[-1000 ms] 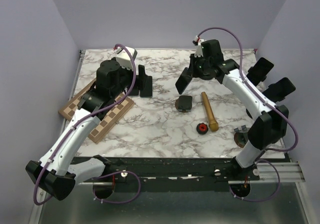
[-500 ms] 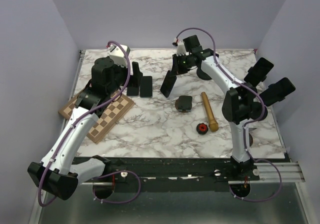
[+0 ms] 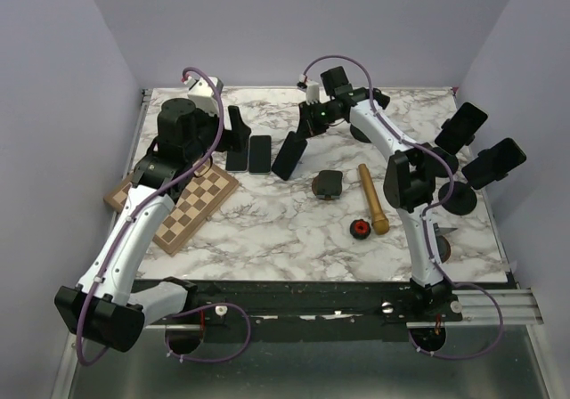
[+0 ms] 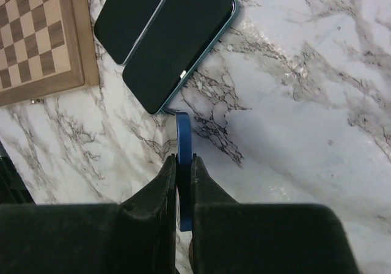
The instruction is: Remove the phone from the phone stand
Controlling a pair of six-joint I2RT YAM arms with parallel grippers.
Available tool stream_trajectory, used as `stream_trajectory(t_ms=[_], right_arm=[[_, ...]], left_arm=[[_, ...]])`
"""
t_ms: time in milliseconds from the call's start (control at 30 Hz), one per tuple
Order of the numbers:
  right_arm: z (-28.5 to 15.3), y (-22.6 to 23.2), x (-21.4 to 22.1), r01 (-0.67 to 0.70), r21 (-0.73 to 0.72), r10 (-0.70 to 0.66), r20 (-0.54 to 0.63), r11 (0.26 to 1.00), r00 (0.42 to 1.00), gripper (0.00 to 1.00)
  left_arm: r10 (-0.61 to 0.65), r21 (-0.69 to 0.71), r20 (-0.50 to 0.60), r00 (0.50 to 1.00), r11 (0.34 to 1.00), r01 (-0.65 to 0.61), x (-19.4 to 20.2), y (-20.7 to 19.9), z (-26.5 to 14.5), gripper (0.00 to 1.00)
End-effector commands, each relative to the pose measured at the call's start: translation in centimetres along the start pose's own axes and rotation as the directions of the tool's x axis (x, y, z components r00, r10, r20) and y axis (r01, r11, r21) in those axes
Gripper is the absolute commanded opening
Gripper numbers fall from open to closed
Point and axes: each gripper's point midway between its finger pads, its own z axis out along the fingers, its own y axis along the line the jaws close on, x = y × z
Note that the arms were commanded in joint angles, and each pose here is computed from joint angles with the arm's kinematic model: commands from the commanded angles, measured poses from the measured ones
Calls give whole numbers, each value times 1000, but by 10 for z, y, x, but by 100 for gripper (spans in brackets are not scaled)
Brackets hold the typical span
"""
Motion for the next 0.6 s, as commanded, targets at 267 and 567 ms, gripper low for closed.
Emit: stream_trajectory(t_ms=[267,567], right_arm=[[42,-74,44,172,175,-149,-141,969,979,1],[66,-93,27,241,238,-227,-84,941,970,5]], left_arm=[[-30,49,-6,1000,998,30,-3,-7,4,87],[-47,71,-24,999,996,48,-1,-10,6,87]])
